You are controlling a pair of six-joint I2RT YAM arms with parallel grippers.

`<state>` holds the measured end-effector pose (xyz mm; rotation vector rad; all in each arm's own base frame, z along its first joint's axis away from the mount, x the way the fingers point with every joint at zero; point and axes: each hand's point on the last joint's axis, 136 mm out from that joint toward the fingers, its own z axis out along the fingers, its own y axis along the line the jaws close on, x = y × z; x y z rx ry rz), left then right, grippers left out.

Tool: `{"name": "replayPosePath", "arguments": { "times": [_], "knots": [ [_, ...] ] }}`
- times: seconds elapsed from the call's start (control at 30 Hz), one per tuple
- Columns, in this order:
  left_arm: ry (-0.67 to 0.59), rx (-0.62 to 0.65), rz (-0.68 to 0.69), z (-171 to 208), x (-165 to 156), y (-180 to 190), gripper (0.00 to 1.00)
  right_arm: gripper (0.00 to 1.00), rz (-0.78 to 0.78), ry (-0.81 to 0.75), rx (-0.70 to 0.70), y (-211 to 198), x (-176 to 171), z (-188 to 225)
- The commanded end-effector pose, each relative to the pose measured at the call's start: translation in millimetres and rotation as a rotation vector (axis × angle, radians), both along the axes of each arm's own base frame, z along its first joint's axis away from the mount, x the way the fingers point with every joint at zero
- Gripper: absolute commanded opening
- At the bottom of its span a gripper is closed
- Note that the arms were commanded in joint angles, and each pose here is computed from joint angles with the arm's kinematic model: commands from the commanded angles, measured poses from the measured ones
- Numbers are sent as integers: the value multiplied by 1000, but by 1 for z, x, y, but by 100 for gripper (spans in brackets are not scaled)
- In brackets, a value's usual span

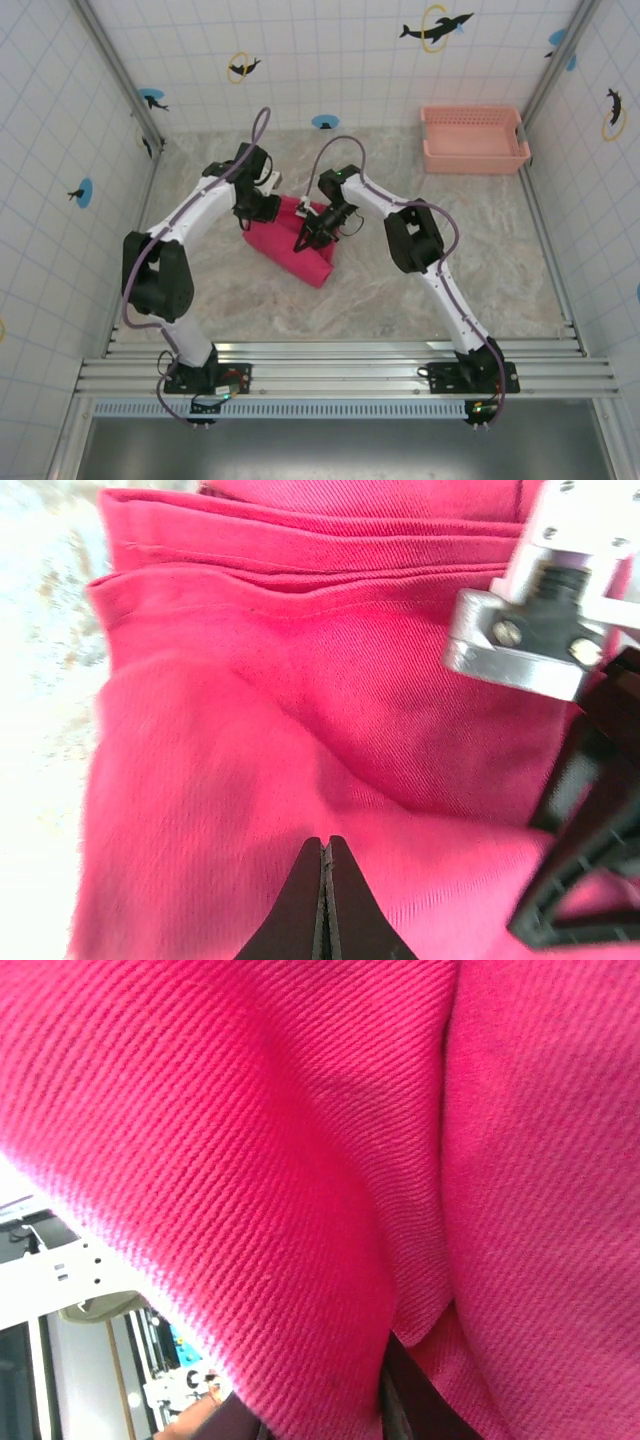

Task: Roll up the long pants

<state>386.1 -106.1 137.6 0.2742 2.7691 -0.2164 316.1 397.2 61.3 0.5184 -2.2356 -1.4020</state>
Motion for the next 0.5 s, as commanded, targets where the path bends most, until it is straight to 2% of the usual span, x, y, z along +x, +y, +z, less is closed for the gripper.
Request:
{"name": "replayPosePath", "arguments": {
  "times": [0.0, 0.2, 0.47],
  "knots": [
    [-37, -16, 25, 22, -9, 3, 0, 20, -50, -9, -113, -22, 24, -58],
    [65, -12, 2, -7, -16, 0, 1, 20, -75, 9, -126, -28, 30, -69],
    [183, -25, -6, -53, 10, -14, 4, 20, -94, 23, -138, -32, 35, -75]
  ]
}}
